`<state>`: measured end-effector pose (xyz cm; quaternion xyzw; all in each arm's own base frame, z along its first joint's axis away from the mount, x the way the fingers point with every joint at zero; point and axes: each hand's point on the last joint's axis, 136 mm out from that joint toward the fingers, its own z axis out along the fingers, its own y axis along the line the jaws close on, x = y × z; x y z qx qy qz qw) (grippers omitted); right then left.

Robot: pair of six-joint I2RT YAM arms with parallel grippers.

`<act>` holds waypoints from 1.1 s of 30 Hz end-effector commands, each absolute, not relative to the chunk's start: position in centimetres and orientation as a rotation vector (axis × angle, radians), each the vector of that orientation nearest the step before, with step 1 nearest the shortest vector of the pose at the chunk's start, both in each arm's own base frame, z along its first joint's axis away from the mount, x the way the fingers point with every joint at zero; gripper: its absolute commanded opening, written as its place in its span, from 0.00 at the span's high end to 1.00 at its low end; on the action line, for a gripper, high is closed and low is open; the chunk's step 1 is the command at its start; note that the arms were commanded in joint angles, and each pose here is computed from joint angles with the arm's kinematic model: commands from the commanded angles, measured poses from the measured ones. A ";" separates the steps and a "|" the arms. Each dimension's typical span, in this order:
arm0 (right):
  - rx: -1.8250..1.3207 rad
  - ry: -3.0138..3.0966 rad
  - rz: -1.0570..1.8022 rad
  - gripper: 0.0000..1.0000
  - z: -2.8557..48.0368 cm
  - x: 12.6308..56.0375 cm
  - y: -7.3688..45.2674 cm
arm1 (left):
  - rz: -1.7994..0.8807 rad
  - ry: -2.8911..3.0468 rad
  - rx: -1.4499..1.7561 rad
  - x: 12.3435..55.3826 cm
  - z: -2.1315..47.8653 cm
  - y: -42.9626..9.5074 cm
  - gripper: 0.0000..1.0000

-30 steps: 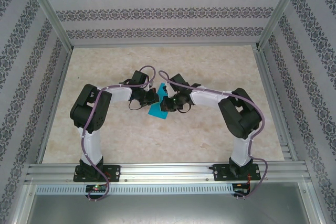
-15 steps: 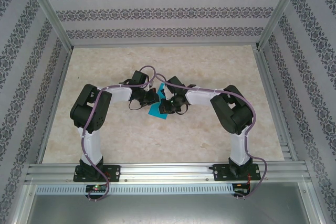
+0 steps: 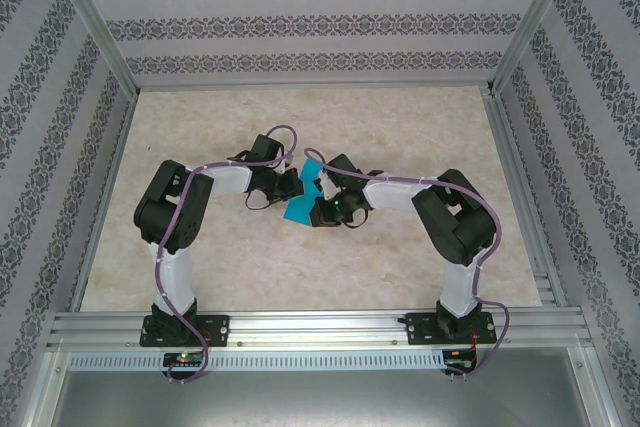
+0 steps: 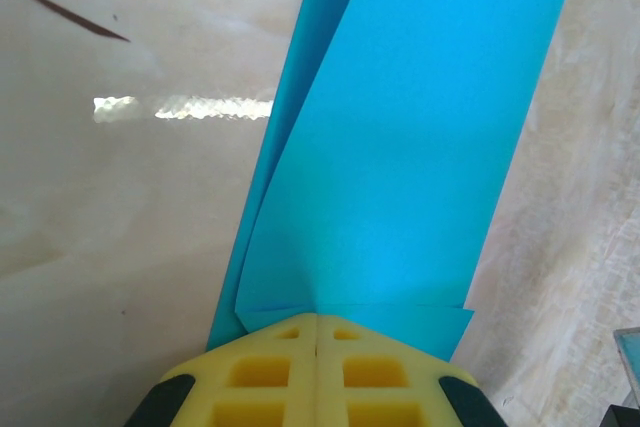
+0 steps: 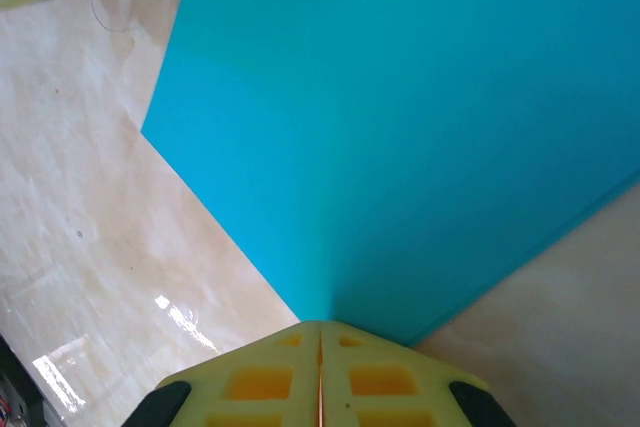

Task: Fold a paper plane with a square sheet of paper (pick it up from the middle)
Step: Fold the triangle a second time at the center of the table.

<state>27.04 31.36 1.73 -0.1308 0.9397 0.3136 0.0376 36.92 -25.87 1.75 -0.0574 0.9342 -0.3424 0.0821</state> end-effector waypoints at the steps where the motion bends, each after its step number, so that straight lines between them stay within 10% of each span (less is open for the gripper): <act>1: -0.334 2.823 0.973 0.92 3.0 29.1 31.8 | -0.842 3.001 -0.217 33.0 -3.6 -24.2 0.95; 33: -0.261 2.995 0.768 0.92 -1.4 27.2 28.6 | -1.094 2.800 -0.117 34.1 4.7 -28.1 0.92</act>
